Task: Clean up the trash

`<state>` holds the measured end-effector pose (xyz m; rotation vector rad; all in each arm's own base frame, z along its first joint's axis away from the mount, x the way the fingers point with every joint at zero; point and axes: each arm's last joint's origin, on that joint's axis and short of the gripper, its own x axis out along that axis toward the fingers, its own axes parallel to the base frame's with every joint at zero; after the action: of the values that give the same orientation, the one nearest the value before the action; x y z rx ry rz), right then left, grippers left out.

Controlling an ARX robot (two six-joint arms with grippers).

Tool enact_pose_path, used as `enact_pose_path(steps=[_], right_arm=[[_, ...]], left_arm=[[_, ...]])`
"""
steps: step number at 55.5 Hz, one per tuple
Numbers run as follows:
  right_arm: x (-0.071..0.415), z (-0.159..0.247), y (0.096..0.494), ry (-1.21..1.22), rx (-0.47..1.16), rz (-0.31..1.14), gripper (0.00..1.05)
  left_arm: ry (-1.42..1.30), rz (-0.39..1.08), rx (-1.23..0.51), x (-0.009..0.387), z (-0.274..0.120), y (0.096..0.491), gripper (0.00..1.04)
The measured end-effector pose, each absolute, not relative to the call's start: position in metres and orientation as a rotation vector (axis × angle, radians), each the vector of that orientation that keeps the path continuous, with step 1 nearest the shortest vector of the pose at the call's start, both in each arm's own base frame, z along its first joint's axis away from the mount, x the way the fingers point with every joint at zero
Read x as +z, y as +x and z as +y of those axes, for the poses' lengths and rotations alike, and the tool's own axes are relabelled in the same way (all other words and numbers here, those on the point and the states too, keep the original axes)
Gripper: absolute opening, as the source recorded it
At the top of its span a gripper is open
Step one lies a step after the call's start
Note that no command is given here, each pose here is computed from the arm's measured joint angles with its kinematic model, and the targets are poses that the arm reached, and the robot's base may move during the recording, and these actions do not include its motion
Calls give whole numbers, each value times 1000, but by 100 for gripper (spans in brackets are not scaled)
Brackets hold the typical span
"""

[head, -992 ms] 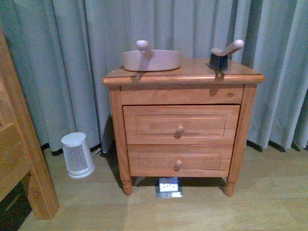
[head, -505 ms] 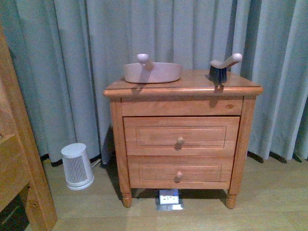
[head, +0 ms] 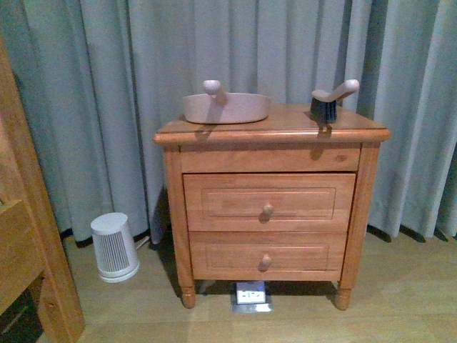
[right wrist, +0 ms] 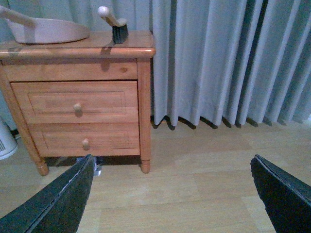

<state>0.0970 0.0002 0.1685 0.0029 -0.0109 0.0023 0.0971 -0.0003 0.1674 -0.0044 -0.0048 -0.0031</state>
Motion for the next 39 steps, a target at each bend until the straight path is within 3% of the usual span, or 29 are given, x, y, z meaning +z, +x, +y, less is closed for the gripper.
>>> enact_pose_path(steps=[39], right_arm=[[169, 0, 97, 3, 2, -11, 97]], left_arm=[[-4, -5, -3, 167, 0, 97, 97]])
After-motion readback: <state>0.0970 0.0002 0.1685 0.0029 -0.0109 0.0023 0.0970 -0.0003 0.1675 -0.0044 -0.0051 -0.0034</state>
